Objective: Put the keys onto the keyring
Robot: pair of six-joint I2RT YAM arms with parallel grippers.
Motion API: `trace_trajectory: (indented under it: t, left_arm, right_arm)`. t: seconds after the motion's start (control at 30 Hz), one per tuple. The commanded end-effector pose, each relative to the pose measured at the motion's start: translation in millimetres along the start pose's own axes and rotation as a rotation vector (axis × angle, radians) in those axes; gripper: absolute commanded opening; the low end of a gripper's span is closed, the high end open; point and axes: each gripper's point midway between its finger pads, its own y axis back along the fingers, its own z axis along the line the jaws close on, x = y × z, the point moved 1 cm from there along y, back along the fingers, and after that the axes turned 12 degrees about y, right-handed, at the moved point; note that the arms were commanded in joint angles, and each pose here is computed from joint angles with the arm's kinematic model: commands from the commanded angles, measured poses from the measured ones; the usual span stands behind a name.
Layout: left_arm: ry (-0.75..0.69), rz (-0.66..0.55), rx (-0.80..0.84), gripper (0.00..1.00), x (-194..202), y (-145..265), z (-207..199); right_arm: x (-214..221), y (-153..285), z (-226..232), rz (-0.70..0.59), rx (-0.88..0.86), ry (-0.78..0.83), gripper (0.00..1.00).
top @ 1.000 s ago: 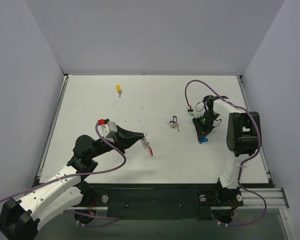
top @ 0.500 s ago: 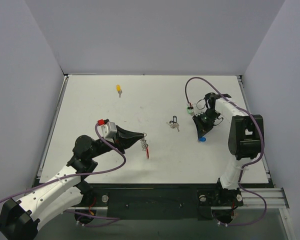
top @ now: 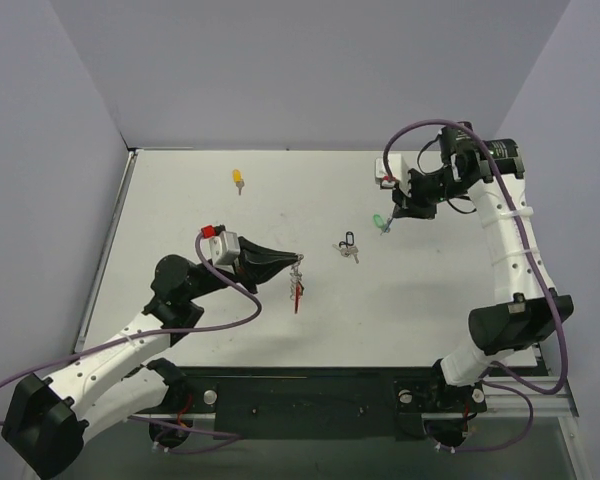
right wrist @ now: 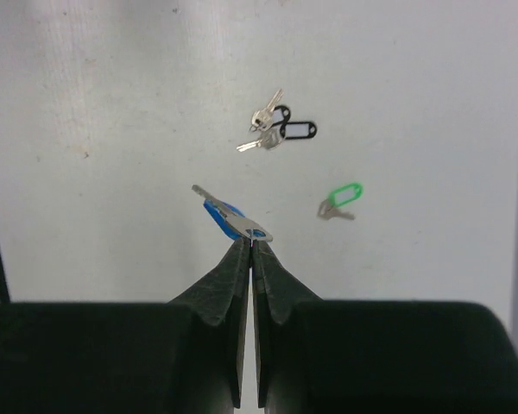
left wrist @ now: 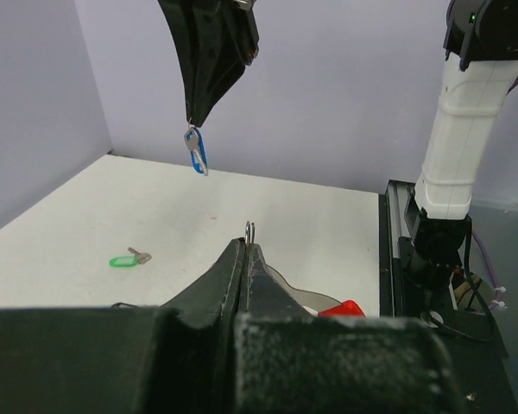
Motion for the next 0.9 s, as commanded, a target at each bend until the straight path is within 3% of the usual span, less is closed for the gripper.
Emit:
trace_trajectory:
  t: [0.0, 0.27, 0.5, 0.87]
  left_arm:
    - [-0.134, -0.141, 0.108, 0.00, -54, -13, -21]
    - [-0.227, -0.231, 0.169, 0.00, -57, -6, -31]
    - [-0.241, -0.262, 0.169, 0.00, -49, 2, -31]
    - [-0.239, -0.225, 0.189, 0.00, -31, 8, -35]
  right_arm:
    - [-50, 25, 67, -0.137, -0.201, 0.169, 0.00]
    - [-112, 20, 106, -0.313, -0.278, 0.297, 0.00]
    - [-132, 7, 122, -0.208, -0.315, 0.533, 0.00]
    - [-177, -9, 112, -0.154, -0.241, 0.398, 0.00]
